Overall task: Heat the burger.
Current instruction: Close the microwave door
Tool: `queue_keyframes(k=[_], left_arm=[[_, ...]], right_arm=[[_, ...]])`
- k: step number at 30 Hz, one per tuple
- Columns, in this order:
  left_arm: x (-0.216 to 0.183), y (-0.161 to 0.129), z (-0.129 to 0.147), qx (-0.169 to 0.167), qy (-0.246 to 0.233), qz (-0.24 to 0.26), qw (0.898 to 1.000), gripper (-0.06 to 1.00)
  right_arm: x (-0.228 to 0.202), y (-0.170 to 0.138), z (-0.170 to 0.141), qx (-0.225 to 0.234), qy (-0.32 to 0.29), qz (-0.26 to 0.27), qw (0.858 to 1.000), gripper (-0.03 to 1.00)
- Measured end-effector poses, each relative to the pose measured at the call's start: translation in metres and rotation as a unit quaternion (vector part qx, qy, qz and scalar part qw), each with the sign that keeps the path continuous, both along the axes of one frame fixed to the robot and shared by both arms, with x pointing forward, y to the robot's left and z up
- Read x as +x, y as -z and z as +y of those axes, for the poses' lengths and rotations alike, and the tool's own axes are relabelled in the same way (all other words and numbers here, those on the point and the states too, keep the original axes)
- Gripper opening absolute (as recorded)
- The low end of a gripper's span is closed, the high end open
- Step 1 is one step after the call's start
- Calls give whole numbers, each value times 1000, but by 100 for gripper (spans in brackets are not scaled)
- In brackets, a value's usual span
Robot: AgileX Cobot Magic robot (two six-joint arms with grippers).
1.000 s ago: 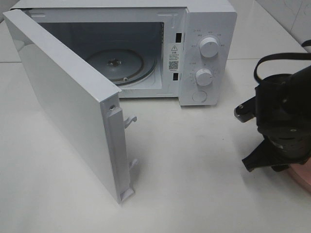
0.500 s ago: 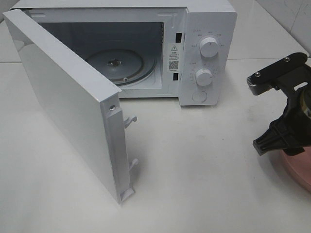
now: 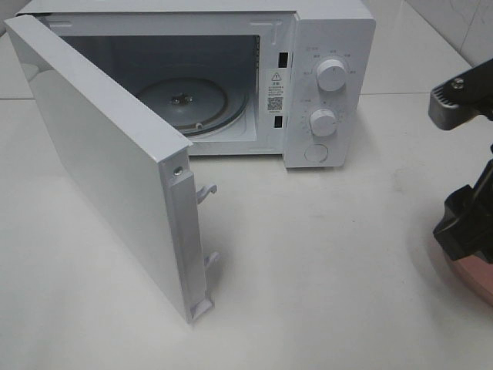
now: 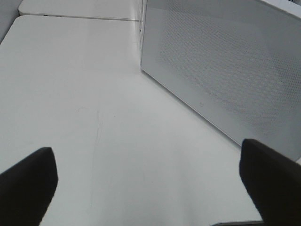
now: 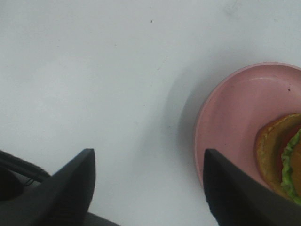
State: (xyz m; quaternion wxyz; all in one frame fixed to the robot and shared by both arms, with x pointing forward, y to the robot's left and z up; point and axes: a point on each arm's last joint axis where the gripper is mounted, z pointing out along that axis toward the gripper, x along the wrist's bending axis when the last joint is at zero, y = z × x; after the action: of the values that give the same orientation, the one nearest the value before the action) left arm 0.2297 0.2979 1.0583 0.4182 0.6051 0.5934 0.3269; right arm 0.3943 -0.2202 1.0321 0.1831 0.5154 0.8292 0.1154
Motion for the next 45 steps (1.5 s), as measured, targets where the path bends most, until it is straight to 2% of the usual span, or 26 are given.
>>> queue_keyframes(k=[3, 8, 18, 28, 36, 45], left_arm=[[0, 0, 0, 0, 0, 0, 1000, 99], [0, 0, 0, 0, 0, 0, 1000, 99], [0, 0, 0, 0, 0, 0, 1000, 99], [0, 0, 0, 0, 0, 0, 1000, 99], [0, 0, 0, 0, 0, 0, 1000, 99], [0, 0, 0, 0, 0, 0, 1000, 99]], right_arm=[[-14, -10, -5, 23, -5, 3, 1000, 70], [-33, -22, -16, 36, 0, -2, 999, 73], [-62, -37, -36, 46, -12, -33, 998, 75], [-94, -22, -57, 72, -15, -76, 994, 74], [-114, -13, -76, 111, 60, -143, 982, 75], [-131, -16, -82, 129, 107, -204, 965, 75]])
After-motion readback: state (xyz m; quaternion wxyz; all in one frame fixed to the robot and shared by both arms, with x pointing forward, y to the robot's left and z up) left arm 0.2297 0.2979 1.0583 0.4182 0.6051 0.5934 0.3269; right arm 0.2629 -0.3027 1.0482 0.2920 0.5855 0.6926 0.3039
